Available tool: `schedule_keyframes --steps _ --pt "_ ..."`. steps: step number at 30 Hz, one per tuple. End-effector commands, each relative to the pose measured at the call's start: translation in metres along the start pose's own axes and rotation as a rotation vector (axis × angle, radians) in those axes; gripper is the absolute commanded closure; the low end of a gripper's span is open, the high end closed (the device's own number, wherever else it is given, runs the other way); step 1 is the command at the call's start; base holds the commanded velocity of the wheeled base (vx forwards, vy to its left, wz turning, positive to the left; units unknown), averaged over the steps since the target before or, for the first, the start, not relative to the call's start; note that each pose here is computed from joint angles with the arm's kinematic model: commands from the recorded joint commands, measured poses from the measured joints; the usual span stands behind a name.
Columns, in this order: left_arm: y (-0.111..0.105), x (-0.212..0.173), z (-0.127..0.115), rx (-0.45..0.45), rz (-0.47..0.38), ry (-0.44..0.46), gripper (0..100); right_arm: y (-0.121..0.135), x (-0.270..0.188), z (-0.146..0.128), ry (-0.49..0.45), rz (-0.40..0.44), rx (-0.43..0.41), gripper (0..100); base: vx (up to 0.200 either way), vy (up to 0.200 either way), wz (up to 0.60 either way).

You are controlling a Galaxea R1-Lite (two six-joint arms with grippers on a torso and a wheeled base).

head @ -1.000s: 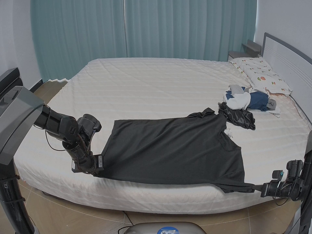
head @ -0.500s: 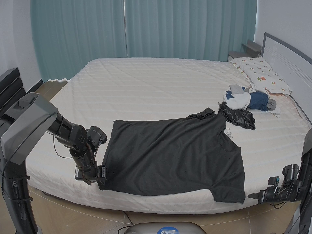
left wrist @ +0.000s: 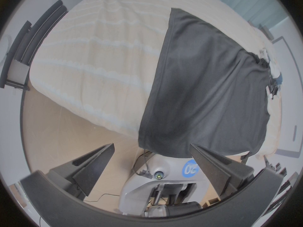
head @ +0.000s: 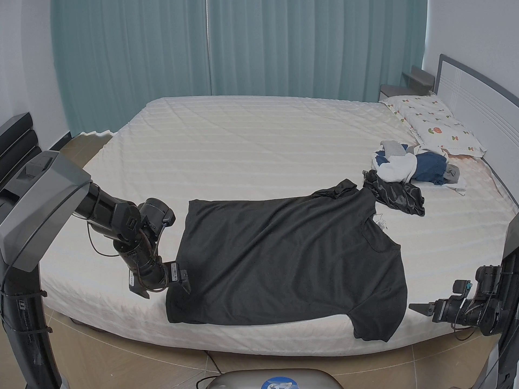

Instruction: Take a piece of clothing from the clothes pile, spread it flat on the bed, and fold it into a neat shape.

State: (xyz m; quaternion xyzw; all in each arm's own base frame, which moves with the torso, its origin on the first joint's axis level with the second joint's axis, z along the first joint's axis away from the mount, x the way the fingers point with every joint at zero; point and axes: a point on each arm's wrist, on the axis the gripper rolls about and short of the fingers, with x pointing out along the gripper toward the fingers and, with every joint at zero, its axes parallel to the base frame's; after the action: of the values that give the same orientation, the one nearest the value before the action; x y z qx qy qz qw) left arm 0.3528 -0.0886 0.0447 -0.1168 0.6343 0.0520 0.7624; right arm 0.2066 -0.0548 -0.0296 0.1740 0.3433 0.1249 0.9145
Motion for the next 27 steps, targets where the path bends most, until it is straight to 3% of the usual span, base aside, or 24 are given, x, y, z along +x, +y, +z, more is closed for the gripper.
schedule_keyframes --steps 1,7,12,15,21,27 --pt "0.000 -0.011 0.009 -0.046 -0.079 -0.052 0 0.006 0.006 0.007 -0.037 0.026 0.050 0 0.000 0.000 0.00" --pt "-0.009 -0.013 0.027 -0.188 -0.177 -0.161 0 0.011 0.021 0.024 -0.103 0.004 0.165 0 0.000 0.000 0.00" --pt "-0.006 -0.016 0.034 -0.213 -0.249 -0.152 0 0.024 0.026 0.040 -0.163 0.043 0.307 0 0.000 0.000 0.00" --pt "-0.004 -0.021 0.041 -0.268 -0.308 -0.134 0 0.030 0.028 0.049 -0.193 0.068 0.375 0 0.200 0.000 0.00" --pt "0.001 -0.021 0.045 -0.285 -0.358 -0.102 0 0.036 0.035 0.048 -0.191 0.056 0.389 0 0.200 0.000 0.00" --pt "0.000 -0.018 0.046 -0.283 -0.360 -0.097 0 0.035 0.041 0.041 -0.161 0.047 0.398 0 0.000 0.000 0.00"
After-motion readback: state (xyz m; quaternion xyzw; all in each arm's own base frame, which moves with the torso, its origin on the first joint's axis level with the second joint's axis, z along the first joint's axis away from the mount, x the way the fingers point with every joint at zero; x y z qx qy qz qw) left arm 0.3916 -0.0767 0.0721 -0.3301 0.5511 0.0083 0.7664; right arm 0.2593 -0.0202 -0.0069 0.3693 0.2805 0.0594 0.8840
